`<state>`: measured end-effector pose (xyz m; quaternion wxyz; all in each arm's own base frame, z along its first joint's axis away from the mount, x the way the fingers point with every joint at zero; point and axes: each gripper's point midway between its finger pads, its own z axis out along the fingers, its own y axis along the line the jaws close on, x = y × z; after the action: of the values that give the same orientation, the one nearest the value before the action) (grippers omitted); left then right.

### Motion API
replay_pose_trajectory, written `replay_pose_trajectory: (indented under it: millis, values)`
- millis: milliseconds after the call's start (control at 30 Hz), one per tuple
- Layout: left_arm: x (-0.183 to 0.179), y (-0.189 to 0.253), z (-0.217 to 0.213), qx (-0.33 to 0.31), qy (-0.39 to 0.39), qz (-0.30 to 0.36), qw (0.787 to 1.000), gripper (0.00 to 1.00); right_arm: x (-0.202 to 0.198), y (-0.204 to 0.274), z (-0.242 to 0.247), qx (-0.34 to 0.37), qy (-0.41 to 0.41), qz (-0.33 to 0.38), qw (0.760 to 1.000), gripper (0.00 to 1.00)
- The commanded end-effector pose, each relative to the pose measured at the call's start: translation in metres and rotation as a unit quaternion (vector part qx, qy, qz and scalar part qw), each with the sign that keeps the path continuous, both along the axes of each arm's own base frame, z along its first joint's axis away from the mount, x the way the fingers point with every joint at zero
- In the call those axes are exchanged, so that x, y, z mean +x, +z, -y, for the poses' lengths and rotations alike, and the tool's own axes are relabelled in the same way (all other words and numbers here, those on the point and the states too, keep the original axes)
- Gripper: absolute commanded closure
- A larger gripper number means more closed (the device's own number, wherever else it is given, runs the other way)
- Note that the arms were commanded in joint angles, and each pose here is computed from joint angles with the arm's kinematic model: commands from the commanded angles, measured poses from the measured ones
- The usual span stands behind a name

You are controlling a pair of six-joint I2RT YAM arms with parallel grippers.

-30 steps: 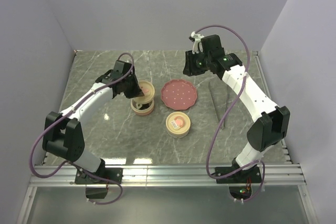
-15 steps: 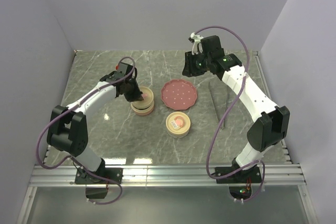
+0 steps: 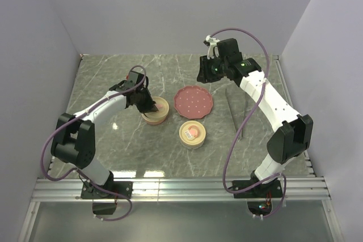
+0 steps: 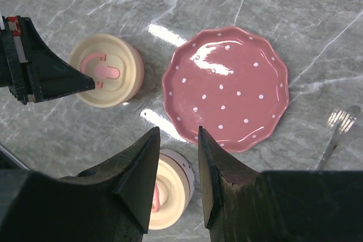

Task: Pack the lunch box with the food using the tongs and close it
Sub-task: Put the lid back on the lunch box

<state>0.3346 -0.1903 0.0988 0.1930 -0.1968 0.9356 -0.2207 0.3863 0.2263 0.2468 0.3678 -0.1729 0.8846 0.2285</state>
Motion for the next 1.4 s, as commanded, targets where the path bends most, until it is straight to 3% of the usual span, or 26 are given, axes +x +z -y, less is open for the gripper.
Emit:
replay_pose_trajectory:
  millis: [0,467,833,1367]
  values:
    - [-0.005,-0.009,-0.003,0.007,0.01,-0.012,1.0,1.0,-0.001,0.018,-0.006,0.019,0.009,0.024,1.0,0.59]
    - [-0.014,-0.001,-0.022,0.029,0.054,0.001,0.998,1.0,0.002,0.014,-0.009,0.019,0.012,0.016,1.0,0.59]
    - [-0.012,-0.017,-0.017,0.018,0.044,-0.013,0.999,1.0,0.0,0.009,-0.012,0.015,0.019,0.012,1.0,0.59]
    - [-0.024,-0.035,-0.026,-0.053,0.055,-0.021,0.997,1.0,0.001,0.009,-0.012,0.011,0.02,0.014,1.0,0.59]
